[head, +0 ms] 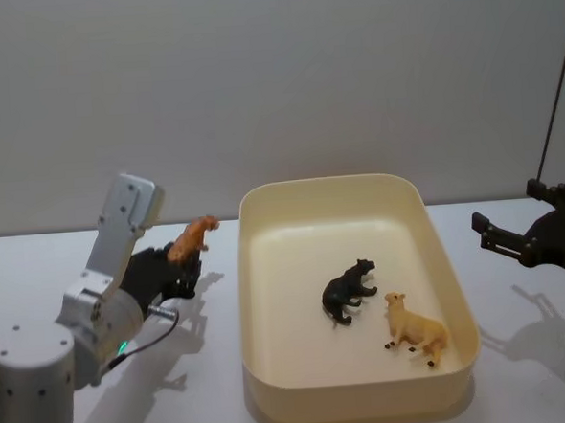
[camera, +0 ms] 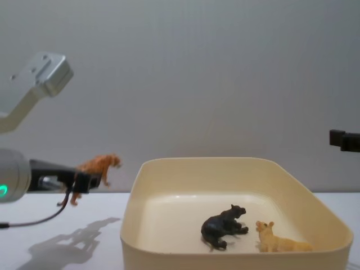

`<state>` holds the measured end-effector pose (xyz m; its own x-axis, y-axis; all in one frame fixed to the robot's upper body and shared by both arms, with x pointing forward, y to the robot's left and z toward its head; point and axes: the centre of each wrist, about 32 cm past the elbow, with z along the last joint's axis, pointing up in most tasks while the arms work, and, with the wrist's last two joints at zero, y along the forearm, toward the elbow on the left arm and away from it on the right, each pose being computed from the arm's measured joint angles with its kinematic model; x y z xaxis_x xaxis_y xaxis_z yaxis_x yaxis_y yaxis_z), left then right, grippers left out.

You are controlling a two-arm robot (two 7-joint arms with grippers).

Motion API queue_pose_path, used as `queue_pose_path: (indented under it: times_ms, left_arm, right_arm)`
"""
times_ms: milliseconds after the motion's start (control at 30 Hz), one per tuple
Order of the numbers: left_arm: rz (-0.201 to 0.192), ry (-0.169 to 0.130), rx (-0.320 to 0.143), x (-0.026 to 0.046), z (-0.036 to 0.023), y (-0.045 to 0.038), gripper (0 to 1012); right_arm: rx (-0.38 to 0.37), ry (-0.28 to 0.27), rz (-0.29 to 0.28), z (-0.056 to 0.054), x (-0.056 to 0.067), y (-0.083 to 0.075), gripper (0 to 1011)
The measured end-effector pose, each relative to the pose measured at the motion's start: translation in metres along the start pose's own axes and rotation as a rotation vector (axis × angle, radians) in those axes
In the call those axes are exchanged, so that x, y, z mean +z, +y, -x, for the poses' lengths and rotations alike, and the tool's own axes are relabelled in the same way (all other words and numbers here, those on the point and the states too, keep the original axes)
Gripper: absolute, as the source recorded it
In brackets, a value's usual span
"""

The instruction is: Pick up the toy alternately with two hands and place it into the central storage box.

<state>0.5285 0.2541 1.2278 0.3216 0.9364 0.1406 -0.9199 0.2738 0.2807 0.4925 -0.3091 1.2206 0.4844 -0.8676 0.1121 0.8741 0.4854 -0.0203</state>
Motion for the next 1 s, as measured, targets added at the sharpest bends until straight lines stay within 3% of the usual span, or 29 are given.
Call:
queue_pose_path:
  times_ms: [300, 567, 733, 1000]
  left_arm:
    - [0.048, -0.043, -0.091, 0.023, -0.0084, -0.0161, 296]
    - [0.084, -0.077, -0.189, 0.043, -0.0117, -0.0311, 296]
    - [0.105, -0.102, -0.262, 0.0572, -0.0116, -0.0434, 296]
    - [0.117, -0.134, -0.368, 0.0741, -0.0077, -0.0606, 318]
  right_arm:
    - [0.0, 0.0, 0.0, 0.0, 0.0, 0.0, 1001]
    - [0.0, 0.0, 0.0, 0.0, 0.0, 0.0, 1001]
    - [0.0, 0.0, 0.0, 0.0, 0.0, 0.0, 1001]
    - [0.0, 0.0, 0.0, 0.0, 0.0, 0.0, 1001]
